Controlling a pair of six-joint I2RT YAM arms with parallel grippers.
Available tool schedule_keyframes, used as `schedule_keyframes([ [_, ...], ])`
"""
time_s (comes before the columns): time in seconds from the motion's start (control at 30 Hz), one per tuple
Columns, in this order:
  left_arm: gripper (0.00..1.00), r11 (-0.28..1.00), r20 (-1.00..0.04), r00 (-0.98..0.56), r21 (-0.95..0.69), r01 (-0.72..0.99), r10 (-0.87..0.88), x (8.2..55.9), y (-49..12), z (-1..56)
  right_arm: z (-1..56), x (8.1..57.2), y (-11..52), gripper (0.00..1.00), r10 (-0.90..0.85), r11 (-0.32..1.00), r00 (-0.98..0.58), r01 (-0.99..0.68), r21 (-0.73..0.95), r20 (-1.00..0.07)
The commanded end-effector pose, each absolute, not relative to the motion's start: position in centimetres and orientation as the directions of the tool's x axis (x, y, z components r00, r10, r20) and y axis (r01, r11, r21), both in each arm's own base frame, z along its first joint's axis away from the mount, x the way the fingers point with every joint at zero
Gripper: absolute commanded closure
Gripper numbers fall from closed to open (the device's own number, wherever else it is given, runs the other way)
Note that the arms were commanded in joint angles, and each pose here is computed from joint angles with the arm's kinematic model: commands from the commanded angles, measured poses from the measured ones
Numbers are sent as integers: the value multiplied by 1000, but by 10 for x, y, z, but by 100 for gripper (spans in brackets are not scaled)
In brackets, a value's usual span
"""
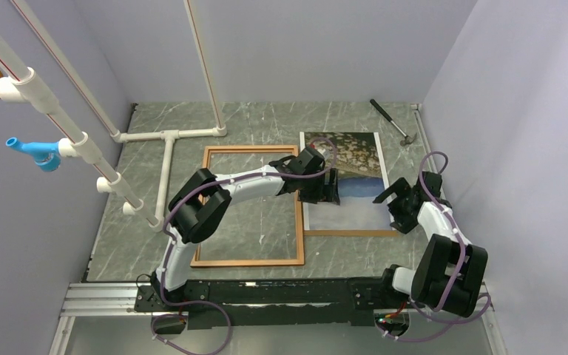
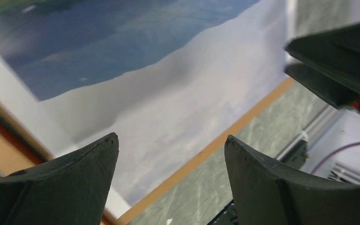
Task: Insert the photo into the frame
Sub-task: Pick up the photo at the center of the board.
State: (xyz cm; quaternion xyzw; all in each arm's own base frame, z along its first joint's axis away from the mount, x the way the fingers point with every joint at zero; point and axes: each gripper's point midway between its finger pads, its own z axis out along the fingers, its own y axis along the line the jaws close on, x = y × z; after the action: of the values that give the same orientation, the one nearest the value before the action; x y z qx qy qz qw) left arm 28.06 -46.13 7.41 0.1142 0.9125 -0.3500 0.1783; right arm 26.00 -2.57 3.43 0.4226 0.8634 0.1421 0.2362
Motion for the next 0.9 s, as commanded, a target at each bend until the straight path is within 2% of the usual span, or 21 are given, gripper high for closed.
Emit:
schedule_keyframes([
  [0.0,13,821,-435,-894,-467,329,111,287,-436,75,44,230,-31,1,775,632,-570,708,316,-272],
  [0.1,13,848,-420,-899,-425,317,125,286,-427,62,59,237,-48,1,747,658,-563,703,271,-354],
  [0.2,14,859,-398,-908,-410,306,133,282,-422,52,62,240,-55,1,735,667,-567,702,250,-372],
  [0.5,17,868,-389,-908,-384,314,156,277,-416,44,25,237,-28,2,775,629,-593,695,348,-217],
  [0.67,18,862,-382,-910,-393,319,163,274,-417,41,14,238,-25,5,797,598,-579,711,370,-174],
  [0.87,19,857,-385,-908,-399,328,168,274,-419,40,34,260,-2,12,790,565,-593,608,558,-153],
])
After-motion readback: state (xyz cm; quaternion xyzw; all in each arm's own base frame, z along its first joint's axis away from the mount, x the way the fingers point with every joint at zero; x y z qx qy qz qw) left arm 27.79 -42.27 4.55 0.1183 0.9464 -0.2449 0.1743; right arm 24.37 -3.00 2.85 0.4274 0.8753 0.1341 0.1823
